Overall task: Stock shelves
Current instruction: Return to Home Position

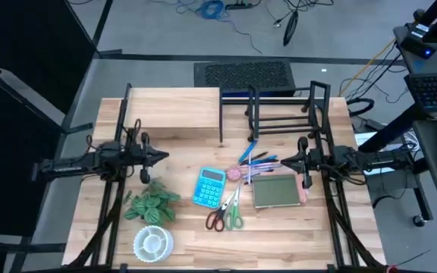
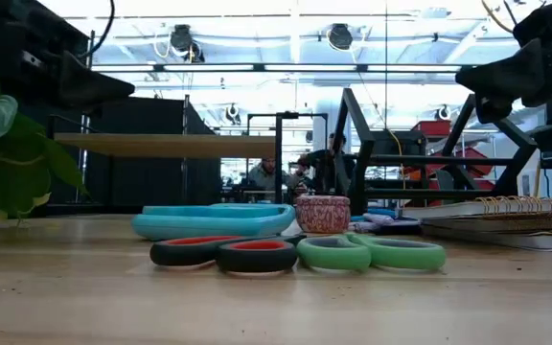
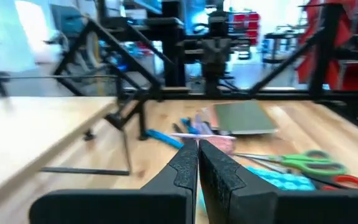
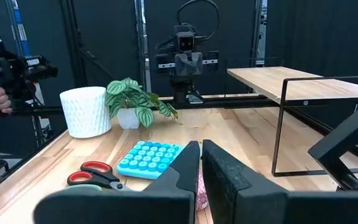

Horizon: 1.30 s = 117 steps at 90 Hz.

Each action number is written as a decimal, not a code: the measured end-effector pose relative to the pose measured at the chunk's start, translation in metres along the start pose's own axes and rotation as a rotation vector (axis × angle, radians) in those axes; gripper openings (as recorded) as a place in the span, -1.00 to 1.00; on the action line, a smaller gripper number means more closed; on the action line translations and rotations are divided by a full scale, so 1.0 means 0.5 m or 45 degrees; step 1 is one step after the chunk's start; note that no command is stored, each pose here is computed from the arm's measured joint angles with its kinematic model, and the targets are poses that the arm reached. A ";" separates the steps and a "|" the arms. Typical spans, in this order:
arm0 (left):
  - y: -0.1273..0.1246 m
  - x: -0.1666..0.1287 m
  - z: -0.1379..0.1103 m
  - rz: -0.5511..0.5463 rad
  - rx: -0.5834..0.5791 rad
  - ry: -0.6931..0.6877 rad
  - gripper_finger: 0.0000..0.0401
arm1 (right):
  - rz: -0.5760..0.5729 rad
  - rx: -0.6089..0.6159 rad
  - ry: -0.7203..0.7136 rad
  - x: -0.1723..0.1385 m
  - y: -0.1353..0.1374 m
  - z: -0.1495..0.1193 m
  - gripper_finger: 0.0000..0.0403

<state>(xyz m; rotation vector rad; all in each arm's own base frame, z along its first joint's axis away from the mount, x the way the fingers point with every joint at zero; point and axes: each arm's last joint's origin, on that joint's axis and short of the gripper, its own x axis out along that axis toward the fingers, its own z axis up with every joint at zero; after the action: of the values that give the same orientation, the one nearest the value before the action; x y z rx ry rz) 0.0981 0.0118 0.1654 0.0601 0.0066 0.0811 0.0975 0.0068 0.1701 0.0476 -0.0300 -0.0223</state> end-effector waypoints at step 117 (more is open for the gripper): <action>0.001 -0.002 0.003 0.014 0.000 -0.026 -1.00 | 0.000 0.000 0.000 0.000 0.000 0.000 -0.98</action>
<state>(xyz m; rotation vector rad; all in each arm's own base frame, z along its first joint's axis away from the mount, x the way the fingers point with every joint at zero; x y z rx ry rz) 0.0969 0.0119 0.1670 0.0608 -0.0142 0.0913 0.0975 0.0068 0.1701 0.0476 -0.0298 -0.0221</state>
